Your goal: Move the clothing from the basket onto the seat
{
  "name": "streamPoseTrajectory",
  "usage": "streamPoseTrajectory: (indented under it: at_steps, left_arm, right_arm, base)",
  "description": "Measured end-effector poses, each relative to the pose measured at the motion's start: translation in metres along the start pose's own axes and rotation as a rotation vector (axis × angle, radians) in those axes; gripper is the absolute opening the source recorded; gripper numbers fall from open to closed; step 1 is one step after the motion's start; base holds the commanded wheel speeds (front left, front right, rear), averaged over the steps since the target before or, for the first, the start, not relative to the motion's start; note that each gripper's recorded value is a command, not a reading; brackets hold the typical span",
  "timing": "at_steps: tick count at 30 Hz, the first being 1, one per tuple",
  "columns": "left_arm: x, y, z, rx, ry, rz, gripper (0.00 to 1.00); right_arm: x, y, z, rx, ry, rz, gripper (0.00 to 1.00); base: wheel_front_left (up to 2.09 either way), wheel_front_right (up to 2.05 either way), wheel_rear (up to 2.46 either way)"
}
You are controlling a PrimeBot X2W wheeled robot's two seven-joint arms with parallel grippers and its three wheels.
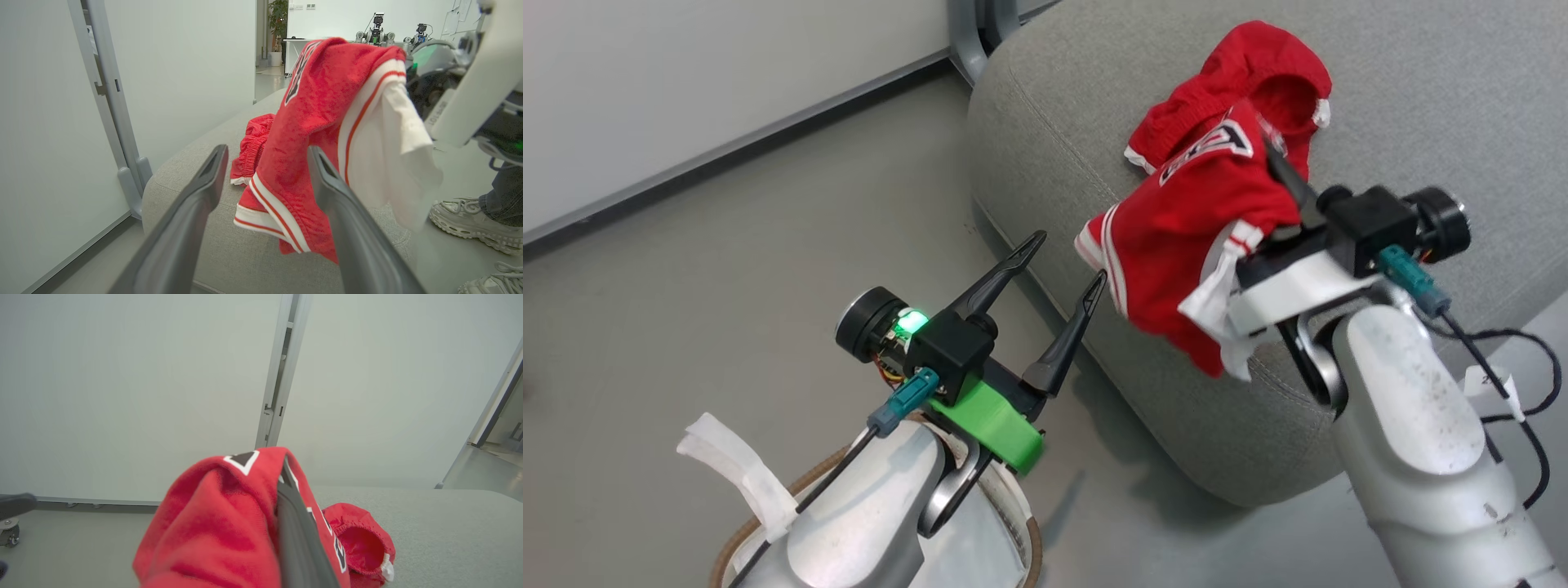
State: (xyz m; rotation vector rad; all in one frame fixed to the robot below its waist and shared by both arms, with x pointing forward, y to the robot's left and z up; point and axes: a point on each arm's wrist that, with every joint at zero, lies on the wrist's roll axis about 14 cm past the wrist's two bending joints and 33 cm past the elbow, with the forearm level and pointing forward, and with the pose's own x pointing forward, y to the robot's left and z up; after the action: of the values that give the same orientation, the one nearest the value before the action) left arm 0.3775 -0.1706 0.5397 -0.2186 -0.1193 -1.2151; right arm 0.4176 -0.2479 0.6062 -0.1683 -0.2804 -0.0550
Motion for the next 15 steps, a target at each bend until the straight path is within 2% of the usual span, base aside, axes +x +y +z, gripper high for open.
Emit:
streamPoseTrajectory:
  at_steps: [6, 12, 15]
  left_arm:
    - [-0.002, 0.013, -0.031, -0.034, 0.045, -0.030, 1.00]
    - [-0.017, 0.044, -0.061, -0.065, 0.082, -0.002, 1.00]
    - [-0.027, 0.063, -0.073, -0.078, 0.093, 0.028, 1.00]
  right_arm:
    - [0.043, -0.048, 0.018, -0.229, -0.028, -0.064, 0.00]
    - [0.100, -0.107, 0.055, -0.454, -0.069, -0.174, 0.00]
    - [0.122, -0.129, 0.061, -0.535, -0.052, -0.230, 0.00]
  base:
    - [0.00, 0.00, 0.00]
    - [0.00, 0.00, 0.00]
    - [0.00, 0.00, 0.00]
